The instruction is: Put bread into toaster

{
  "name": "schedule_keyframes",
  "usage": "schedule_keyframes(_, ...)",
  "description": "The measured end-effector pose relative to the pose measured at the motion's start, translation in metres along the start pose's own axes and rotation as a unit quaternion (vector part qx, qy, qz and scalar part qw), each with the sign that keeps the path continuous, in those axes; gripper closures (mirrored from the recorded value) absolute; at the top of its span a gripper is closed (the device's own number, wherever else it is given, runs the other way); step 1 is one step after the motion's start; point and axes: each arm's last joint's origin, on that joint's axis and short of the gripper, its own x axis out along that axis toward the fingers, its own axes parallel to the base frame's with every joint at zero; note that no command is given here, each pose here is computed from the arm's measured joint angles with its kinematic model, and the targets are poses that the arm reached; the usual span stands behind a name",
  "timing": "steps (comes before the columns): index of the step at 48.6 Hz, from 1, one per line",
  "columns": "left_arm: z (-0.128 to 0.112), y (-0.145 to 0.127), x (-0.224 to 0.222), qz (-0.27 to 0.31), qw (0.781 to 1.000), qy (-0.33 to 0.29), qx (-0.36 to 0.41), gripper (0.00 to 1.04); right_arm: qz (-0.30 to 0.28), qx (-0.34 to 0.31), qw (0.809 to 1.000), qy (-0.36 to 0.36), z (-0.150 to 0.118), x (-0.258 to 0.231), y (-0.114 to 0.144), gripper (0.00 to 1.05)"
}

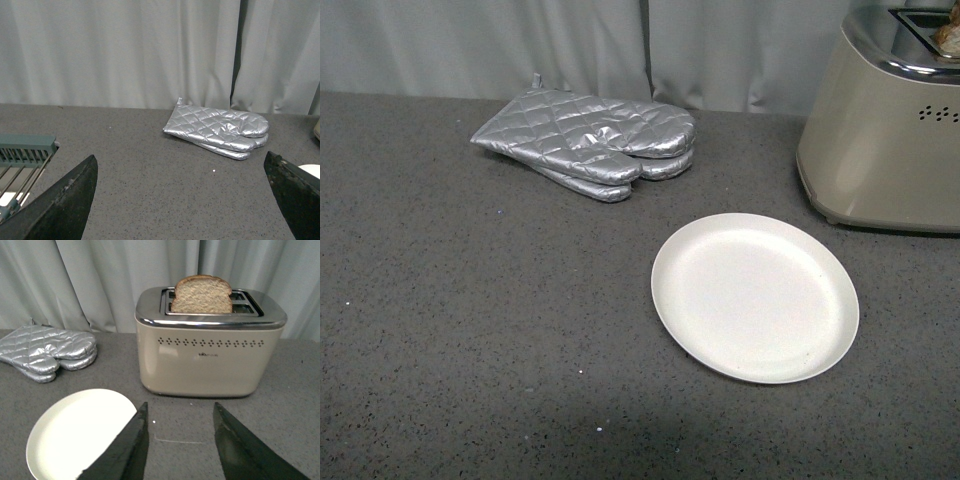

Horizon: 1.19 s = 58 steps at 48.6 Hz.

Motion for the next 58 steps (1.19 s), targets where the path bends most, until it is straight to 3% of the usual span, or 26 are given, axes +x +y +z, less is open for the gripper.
schedule_keyframes(3, 0.000, 0.000, 0.000, -0.001, 1.000, 0.000, 0.000, 0.07, 0.007, 0.007, 0.999, -0.033, -0.012, -0.008, -0.011, 0.81)
schedule_keyframes(8, 0.000, 0.000, 0.000, -0.001, 1.000, 0.000, 0.000, 0.07, -0.016, 0.010, 0.997, -0.075, -0.006, -0.014, -0.022, 1.04)
schedule_keyframes(15, 0.000, 0.000, 0.000, 0.000, 1.000, 0.000, 0.000, 0.07, -0.010, 0.006, 0.997, -0.076, -0.006, -0.014, -0.022, 1.04)
schedule_keyframes(17, 0.000, 0.000, 0.000, 0.000, 1.000, 0.000, 0.000, 0.07, -0.010, 0.006, 0.997, -0.076, -0.006, -0.014, -0.022, 0.99)
schedule_keyframes(32, 0.000, 0.000, 0.000, 0.000, 1.000, 0.000, 0.000, 0.07, -0.011, 0.006, 0.997, -0.076, -0.006, -0.014, -0.022, 0.31)
schedule_keyframes(38, 0.000, 0.000, 0.000, -0.001, 1.000, 0.000, 0.000, 0.07, -0.012, 0.006, 0.997, -0.076, -0.006, -0.014, -0.022, 0.12)
schedule_keyframes(40, 0.000, 0.000, 0.000, -0.001, 1.000, 0.000, 0.000, 0.07, -0.012, 0.006, 0.997, -0.076, -0.006, -0.014, -0.022, 0.08)
schedule_keyframes(58, 0.000, 0.000, 0.000, 0.000, 1.000, 0.000, 0.000, 0.07, -0.012, 0.006, 0.997, -0.076, -0.006, -0.014, -0.022, 0.09)
